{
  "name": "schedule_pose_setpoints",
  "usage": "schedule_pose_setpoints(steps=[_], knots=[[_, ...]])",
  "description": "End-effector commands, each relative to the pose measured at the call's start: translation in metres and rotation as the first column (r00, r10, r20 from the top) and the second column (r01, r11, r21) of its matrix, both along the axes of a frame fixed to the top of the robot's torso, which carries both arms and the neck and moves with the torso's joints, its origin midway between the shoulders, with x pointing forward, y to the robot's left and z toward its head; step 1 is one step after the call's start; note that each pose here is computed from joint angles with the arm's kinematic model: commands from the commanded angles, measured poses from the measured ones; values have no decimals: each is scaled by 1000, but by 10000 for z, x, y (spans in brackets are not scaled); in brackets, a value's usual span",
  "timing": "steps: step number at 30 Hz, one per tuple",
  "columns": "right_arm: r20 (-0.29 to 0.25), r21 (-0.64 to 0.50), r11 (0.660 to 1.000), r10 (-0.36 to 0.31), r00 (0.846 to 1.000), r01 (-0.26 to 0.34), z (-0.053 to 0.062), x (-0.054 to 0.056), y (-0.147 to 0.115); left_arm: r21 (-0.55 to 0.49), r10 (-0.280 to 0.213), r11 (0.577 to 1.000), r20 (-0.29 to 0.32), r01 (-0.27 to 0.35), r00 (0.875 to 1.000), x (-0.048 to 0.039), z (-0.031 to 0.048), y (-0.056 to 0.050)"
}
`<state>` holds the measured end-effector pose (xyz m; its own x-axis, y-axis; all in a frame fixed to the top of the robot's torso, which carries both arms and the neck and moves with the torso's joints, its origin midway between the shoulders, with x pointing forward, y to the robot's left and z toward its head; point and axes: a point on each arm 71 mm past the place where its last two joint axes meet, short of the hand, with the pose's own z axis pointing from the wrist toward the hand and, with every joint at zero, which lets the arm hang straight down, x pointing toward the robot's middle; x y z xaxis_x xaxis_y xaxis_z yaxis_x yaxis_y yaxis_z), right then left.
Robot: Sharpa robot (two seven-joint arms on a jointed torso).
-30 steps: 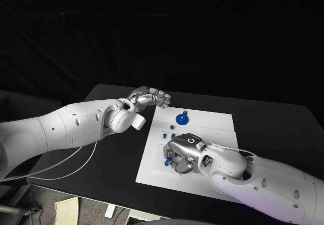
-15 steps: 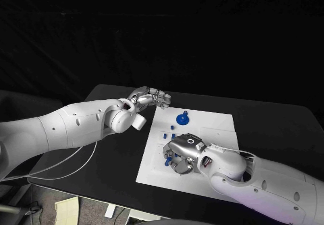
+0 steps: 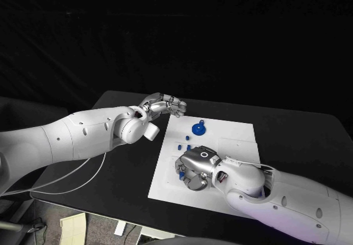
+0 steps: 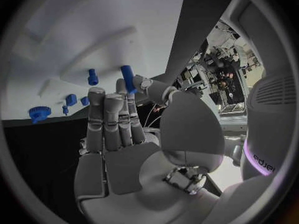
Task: Assemble the parts on the task board
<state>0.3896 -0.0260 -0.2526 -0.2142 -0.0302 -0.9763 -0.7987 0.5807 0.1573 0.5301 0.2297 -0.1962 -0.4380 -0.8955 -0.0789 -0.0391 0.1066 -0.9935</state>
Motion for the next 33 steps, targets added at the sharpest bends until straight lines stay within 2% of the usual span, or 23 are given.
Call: schedule_pose_setpoints(steps=[1,4,14,21,27,33], knots=[[-47,-64,998,27,999,-30,-143,-76,7,-14,-14,1000,2,14,1000,-7,11,-17],[-41,-50,999,19,999,-21,-139,-62,-10,-14,-14,1000,2,14,1000,-7,11,-16],[-74,9,1000,10,997,-9,-125,-46,-32,-13,-13,1000,0,13,1000,-7,10,-6],[-57,41,999,-6,998,8,-102,-30,-51,-13,-14,1000,0,14,1000,-11,10,-12],[-45,76,997,-21,999,24,-65,-39,-98,-20,-32,999,-4,32,999,-38,14,-63],[-28,112,993,-40,999,43,-7,-28,-188,-16,-19,1000,-3,19,1000,-22,11,-19]])
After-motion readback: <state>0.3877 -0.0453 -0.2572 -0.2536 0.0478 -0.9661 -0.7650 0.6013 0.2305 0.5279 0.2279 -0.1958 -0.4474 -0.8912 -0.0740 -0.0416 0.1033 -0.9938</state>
